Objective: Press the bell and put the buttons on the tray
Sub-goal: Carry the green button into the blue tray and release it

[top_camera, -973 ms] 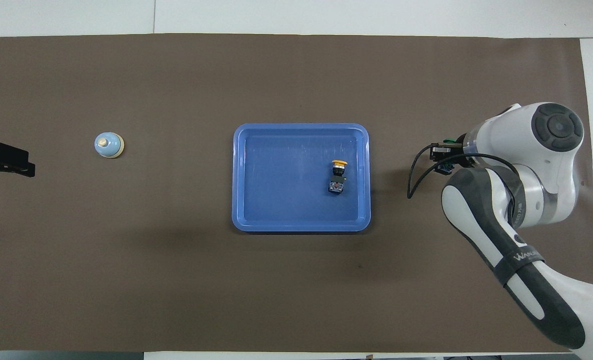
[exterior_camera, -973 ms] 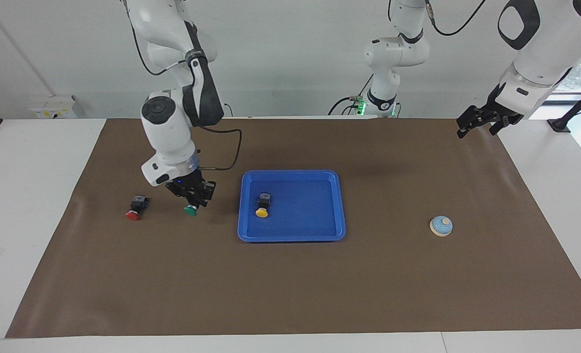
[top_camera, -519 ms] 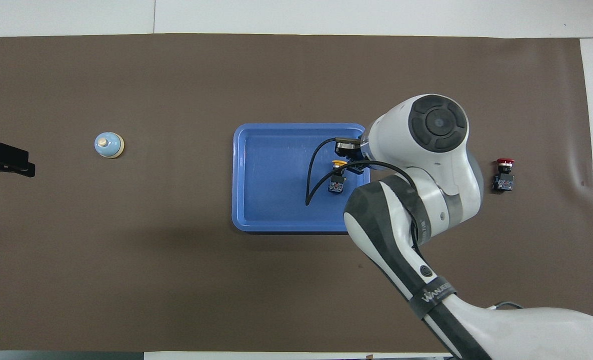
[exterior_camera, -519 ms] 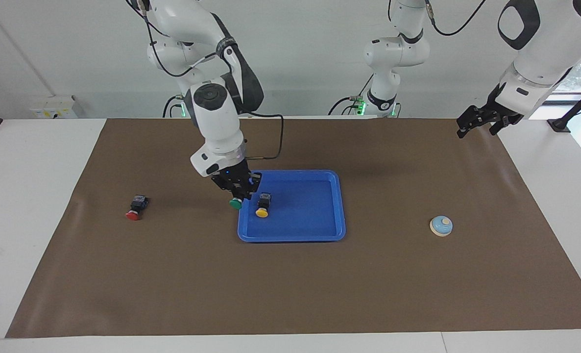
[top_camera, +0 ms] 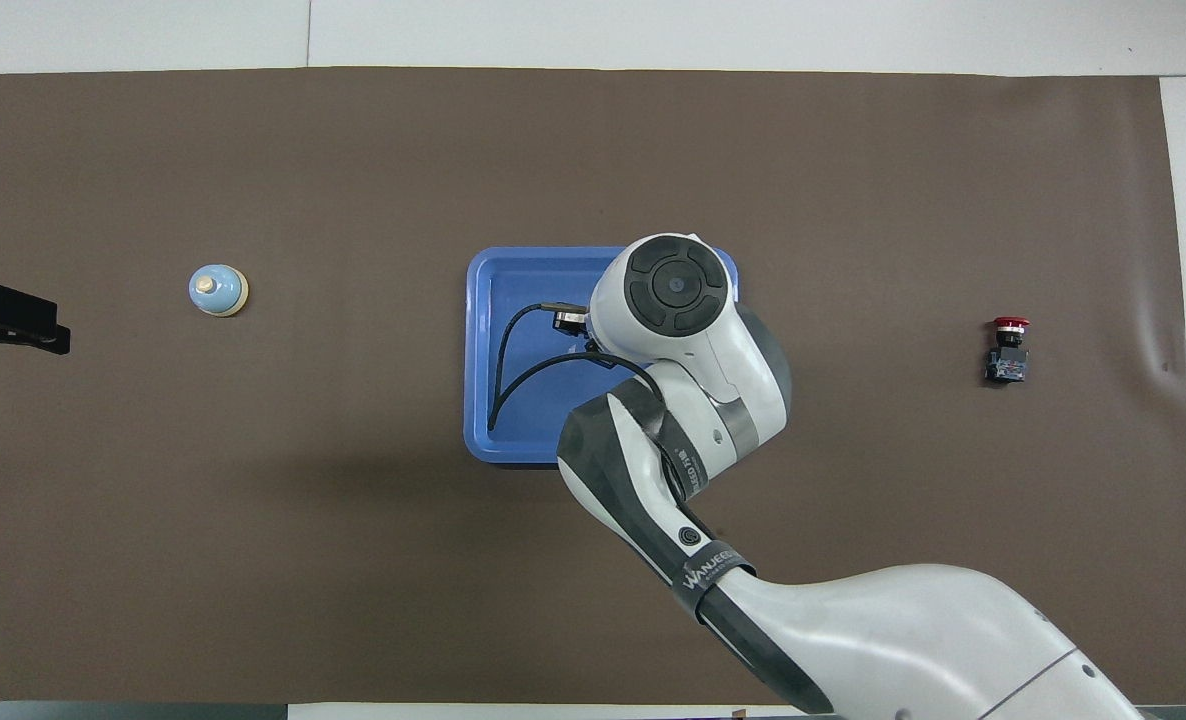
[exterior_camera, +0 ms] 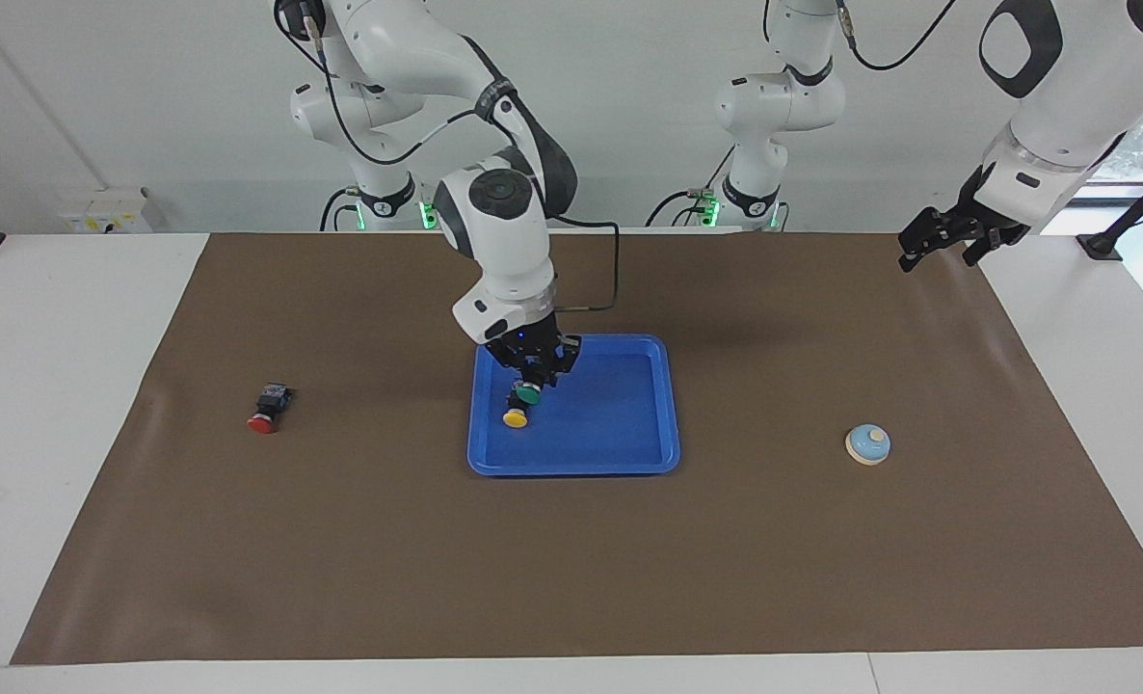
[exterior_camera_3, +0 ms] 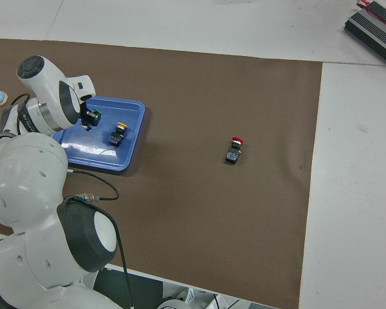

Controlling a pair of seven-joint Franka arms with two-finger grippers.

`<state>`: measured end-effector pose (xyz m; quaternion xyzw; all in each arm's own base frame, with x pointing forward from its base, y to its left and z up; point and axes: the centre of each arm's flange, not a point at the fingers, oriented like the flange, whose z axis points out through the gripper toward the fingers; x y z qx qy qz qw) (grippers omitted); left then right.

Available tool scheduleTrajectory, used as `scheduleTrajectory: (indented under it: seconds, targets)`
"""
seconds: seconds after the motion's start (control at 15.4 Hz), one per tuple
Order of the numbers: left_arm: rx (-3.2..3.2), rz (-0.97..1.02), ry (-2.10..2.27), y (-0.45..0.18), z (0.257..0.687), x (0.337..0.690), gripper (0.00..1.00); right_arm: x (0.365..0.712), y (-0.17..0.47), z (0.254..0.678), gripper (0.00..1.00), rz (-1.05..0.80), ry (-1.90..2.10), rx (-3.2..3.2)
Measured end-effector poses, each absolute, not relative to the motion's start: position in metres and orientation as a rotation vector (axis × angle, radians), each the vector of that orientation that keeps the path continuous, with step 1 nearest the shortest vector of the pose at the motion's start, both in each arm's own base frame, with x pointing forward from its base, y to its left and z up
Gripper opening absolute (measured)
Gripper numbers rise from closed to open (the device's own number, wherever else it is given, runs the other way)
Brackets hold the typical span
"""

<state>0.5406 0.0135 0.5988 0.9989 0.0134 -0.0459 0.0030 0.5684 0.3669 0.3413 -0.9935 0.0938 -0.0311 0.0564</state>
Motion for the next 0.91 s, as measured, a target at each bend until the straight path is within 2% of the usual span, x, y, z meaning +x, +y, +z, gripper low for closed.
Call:
scheduleTrajectory:
  seconds: [0.26, 0.52, 0.65, 0.91]
  targets:
    - [3.132, -0.144, 0.042, 0.013, 0.599, 0.541, 1.0, 0.569, 0.372, 0.307, 0.41, -0.118, 0.279, -3.002]
    - [3.132, -0.144, 0.042, 0.013, 0.599, 0.541, 1.0, 0.566, 0.367, 0.296, 0.41, -0.136, 0.286, -2.996]
    - [3.132, -0.144, 0.042, 0.013, 0.599, 0.541, 1.0, 0.566, 0.367, 0.295, 0.56, -0.134, 0.287, -2.997]
    - [3.132, -0.144, 0.042, 0.013, 0.599, 0.541, 1.0, 0.57, 0.362, 0.3, 0.95, -0.138, 0.319, -2.995]
